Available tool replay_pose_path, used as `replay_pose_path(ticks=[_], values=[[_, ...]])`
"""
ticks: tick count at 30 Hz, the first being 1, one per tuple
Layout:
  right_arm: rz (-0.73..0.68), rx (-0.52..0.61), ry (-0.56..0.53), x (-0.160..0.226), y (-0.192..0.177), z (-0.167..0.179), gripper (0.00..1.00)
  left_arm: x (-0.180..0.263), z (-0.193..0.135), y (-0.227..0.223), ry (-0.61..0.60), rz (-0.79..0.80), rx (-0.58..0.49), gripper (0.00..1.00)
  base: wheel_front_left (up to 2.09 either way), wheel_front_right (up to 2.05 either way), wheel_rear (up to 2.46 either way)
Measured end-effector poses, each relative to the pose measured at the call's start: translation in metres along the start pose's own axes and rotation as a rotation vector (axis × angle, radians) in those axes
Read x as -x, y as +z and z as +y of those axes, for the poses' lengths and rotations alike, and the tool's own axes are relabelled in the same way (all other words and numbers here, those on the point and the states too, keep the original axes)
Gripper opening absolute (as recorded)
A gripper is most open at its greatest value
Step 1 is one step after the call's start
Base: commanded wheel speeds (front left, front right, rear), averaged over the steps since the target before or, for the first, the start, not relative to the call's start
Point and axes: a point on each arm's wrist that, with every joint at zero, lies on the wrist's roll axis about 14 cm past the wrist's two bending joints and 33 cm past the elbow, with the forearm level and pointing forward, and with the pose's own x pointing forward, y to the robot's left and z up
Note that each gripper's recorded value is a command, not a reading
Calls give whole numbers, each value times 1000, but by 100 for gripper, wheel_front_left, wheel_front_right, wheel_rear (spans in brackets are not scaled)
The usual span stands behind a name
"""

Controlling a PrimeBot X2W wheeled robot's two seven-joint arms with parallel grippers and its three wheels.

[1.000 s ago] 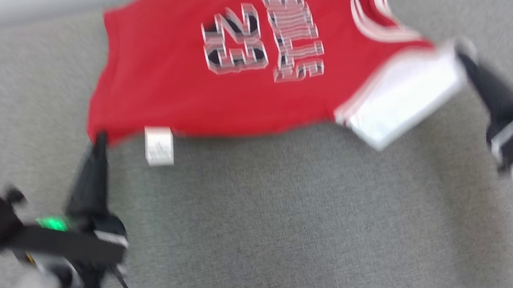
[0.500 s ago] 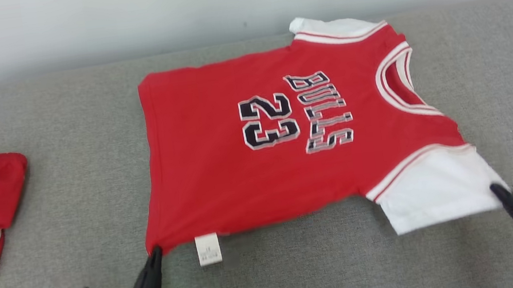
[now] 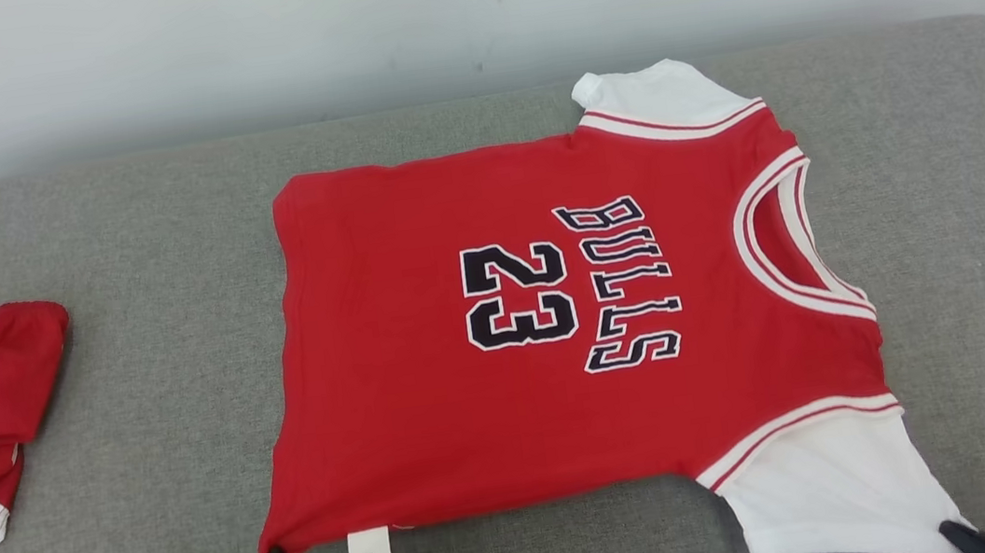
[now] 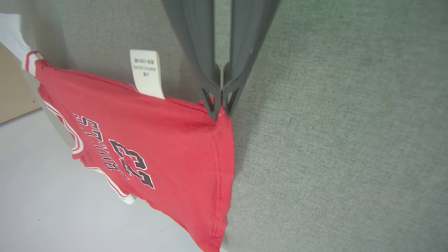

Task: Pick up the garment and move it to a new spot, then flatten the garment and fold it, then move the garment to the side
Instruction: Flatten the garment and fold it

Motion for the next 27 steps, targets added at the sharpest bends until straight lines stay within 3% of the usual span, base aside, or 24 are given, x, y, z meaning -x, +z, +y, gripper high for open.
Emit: replay_pose_path(ticks=[8, 11, 27], values=[[112, -27, -33, 9, -33, -13, 0, 15, 14, -19, 50, 80, -61, 0, 0, 0, 0], [84, -24, -25, 10, -28, -11, 0, 18, 12, -21, 45, 83, -60, 0, 0, 0, 0], [-140, 94, 126, -24, 56, 54, 0, -18, -16, 15, -26, -14, -15, 0, 0, 0, 0]])
